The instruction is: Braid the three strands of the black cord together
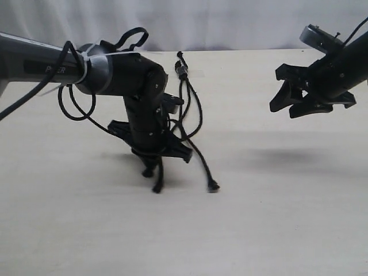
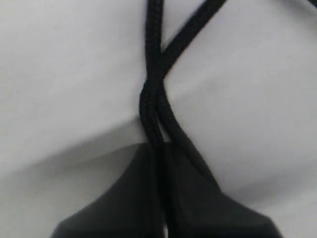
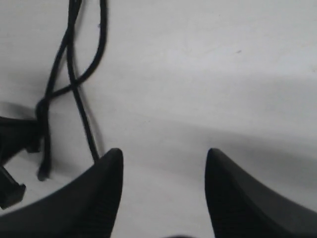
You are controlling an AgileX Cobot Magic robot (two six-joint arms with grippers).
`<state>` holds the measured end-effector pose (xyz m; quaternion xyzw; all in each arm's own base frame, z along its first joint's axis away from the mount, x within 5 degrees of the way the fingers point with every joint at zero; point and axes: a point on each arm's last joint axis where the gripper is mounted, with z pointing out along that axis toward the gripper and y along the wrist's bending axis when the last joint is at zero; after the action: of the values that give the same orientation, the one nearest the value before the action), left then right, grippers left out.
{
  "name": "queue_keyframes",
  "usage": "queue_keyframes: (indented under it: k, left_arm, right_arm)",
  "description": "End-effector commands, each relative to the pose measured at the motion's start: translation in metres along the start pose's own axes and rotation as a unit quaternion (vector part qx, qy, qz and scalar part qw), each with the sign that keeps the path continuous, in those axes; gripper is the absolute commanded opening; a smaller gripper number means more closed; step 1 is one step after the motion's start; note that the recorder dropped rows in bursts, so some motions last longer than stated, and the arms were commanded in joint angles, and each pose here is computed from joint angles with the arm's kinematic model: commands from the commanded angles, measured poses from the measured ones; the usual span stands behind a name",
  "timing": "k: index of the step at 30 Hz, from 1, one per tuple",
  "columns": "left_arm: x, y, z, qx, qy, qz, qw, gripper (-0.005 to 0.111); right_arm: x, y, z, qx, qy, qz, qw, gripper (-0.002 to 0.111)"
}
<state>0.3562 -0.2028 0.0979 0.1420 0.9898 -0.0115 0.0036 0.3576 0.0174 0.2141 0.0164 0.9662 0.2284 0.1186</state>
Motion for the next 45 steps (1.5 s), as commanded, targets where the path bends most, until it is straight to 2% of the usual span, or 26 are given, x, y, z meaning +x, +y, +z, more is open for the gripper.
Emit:
queue_keyframes:
  k: [1,4,9,11,15,18,21,25,27,31,34,37,45]
  left_arm:
    - [0.007,-0.037,0.024,0.118,0.017,-0.027,0.992,0.0]
    - [0.005,-0.044,0.023,0.151,0.01,-0.031,0.988,0.0]
    - [0.005,-0.04,0.02,0.156,0.012,-0.039,0.987,0.004]
    - [0.004,-0.037,0.013,0.156,0.008,-0.036,0.987,0.013]
    - [-0.001,-0.026,-0.01,0.155,-0.023,-0.029,0.987,0.038]
    - [-0.003,-0.018,-0.025,0.149,-0.042,-0.026,0.988,0.049]
    - [-0.004,-0.002,-0.041,0.14,-0.053,-0.028,0.988,0.051]
    - [-0.004,0.031,-0.072,0.119,-0.076,-0.035,0.989,0.051]
    - [-0.003,0.049,-0.089,0.108,-0.094,-0.044,0.989,0.051]
    - [0.002,0.07,-0.116,0.096,-0.124,-0.056,0.986,0.051]
    - [0.006,0.075,-0.13,0.095,-0.14,-0.059,0.984,0.051]
    - [0.008,0.074,-0.139,0.096,-0.151,-0.057,0.982,0.051]
    - [0.011,0.073,-0.139,0.098,-0.136,-0.056,0.984,0.051]
  right_arm:
    - [-0.003,0.002,-0.002,-0.005,-0.026,-0.007,1.0,0.049]
    - [-0.005,0.001,-0.003,-0.001,-0.037,-0.007,0.999,0.049]
    - [-0.006,0.002,-0.003,-0.006,-0.04,-0.002,0.999,0.049]
    - [-0.006,0.002,-0.003,-0.006,-0.04,-0.002,0.999,0.049]
    - [-0.007,0.004,-0.001,-0.003,-0.048,0.007,0.999,0.049]
    - [-0.004,0.013,0.006,-0.003,-0.046,0.0,0.999,0.049]
    - [0.005,0.028,0.015,0.001,-0.046,-0.021,0.999,0.049]
    - [0.025,0.053,0.029,0.019,-0.014,-0.068,0.997,0.049]
    - [0.038,0.069,0.04,0.039,0.012,-0.104,0.994,0.049]
    - [0.063,0.097,0.066,0.098,0.033,-0.166,0.981,0.049]
    - [0.077,0.112,0.083,0.128,0.039,-0.191,0.972,0.049]
    - [0.088,0.122,0.097,0.141,0.053,-0.187,0.971,0.049]
    - [0.11,0.136,0.135,0.146,0.077,-0.192,0.968,0.049]
